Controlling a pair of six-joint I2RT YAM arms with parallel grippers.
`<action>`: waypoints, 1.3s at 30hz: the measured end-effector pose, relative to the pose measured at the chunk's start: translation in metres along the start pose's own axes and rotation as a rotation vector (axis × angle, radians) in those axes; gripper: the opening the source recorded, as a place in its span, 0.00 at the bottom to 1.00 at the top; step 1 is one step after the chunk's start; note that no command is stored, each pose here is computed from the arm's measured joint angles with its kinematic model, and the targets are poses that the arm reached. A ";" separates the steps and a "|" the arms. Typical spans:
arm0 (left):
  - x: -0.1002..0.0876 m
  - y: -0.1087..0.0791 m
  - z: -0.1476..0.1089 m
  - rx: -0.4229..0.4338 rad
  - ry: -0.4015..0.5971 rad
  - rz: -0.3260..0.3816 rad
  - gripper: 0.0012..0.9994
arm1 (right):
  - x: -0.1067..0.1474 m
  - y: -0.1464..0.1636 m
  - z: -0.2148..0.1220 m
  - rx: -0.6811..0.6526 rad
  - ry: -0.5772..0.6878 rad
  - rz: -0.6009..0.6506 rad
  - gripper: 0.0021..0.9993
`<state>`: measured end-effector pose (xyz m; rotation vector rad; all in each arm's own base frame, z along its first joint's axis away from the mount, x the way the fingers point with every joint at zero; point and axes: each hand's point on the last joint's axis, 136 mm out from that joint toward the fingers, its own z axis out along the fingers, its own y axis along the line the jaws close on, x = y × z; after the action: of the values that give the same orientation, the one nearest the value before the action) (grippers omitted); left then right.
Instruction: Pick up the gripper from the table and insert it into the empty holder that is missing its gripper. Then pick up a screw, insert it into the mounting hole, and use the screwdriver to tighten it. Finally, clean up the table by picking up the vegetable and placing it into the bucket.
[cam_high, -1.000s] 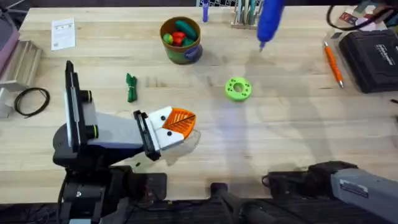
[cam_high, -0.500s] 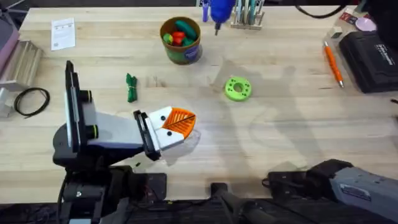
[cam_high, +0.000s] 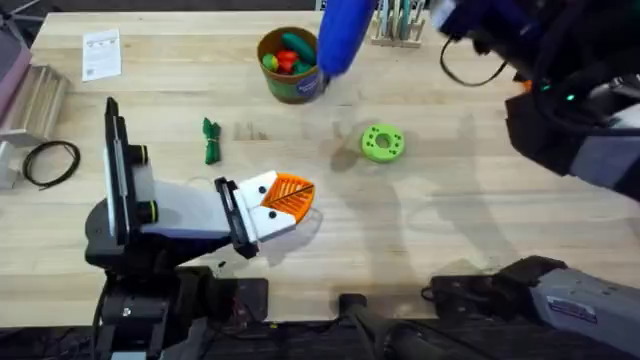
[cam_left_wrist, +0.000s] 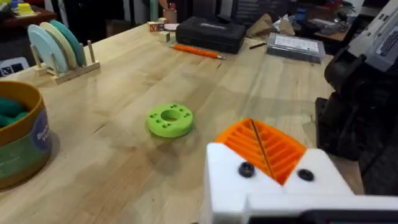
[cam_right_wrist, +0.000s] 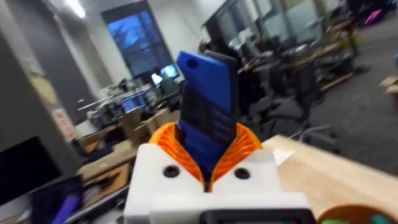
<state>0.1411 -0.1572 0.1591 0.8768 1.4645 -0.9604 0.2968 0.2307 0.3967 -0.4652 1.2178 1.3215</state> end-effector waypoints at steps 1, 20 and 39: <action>0.000 0.000 0.000 0.000 0.000 0.000 0.00 | 0.006 0.002 0.000 -0.012 0.017 0.015 0.02; 0.000 0.000 0.000 0.000 0.000 0.000 0.00 | 0.068 0.100 0.027 -0.343 0.118 -0.219 0.02; 0.000 0.000 0.000 0.000 0.000 0.000 0.00 | 0.093 0.128 0.033 -0.440 0.131 -0.305 0.02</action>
<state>0.1411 -0.1572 0.1591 0.8767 1.4645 -0.9604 0.1768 0.3367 0.3747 -1.0246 0.9099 1.3041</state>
